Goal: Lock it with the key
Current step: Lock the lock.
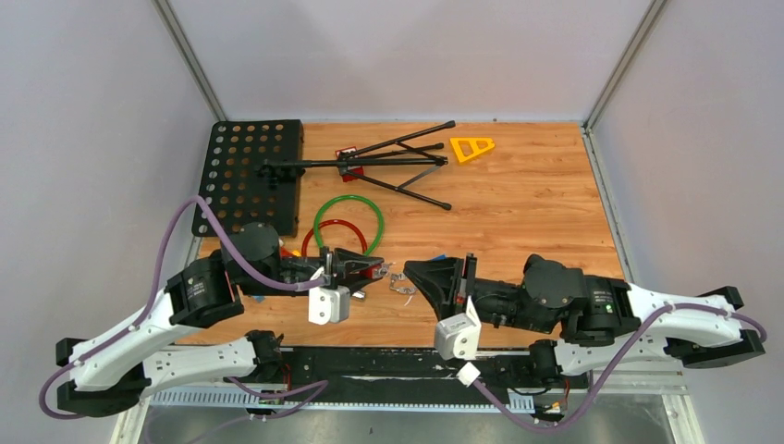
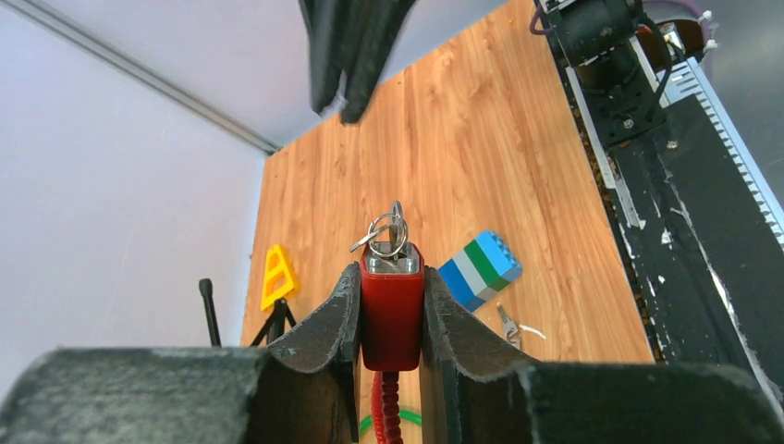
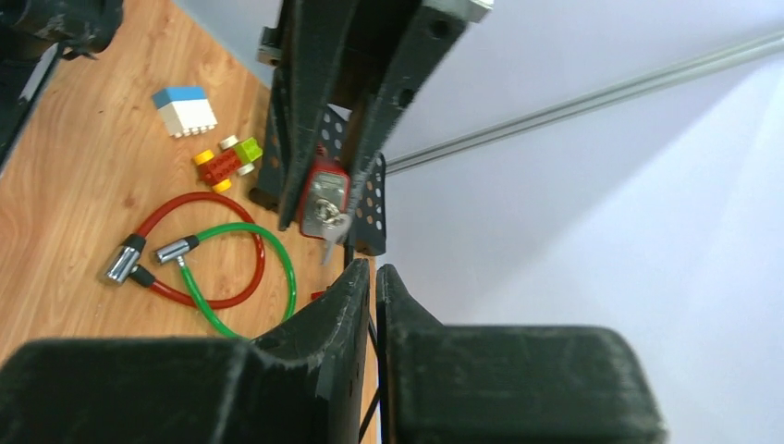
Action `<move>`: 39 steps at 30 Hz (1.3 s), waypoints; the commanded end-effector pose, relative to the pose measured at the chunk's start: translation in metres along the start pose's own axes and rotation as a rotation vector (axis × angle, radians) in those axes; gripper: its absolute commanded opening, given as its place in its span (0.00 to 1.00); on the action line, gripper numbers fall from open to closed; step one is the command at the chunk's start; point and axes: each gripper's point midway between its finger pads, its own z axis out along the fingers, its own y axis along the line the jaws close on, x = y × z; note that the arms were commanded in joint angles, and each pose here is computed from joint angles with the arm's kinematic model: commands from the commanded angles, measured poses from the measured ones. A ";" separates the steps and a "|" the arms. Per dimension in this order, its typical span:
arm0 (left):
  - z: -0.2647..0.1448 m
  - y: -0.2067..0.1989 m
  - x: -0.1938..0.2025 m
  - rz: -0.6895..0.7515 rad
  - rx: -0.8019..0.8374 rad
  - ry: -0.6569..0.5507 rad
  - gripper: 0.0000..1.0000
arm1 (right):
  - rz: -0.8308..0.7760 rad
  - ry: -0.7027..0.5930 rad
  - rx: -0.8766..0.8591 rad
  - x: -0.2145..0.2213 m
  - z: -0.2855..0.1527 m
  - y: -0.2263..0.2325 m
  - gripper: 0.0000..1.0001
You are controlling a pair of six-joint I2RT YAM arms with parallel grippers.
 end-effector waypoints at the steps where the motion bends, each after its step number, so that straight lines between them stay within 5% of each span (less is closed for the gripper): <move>1: -0.002 0.012 -0.004 0.042 -0.039 0.002 0.00 | 0.023 -0.011 0.122 -0.007 -0.011 -0.033 0.09; 12: 0.001 0.010 0.008 0.047 -0.012 0.068 0.00 | 0.052 0.028 0.053 -0.005 0.017 -0.014 0.30; 24: 0.003 0.010 0.013 0.063 -0.001 0.089 0.00 | 0.082 0.087 -0.115 0.007 0.023 0.025 0.34; 39: 0.004 0.005 0.005 0.046 0.031 0.055 0.00 | 0.039 0.167 -0.064 0.028 0.033 0.015 0.31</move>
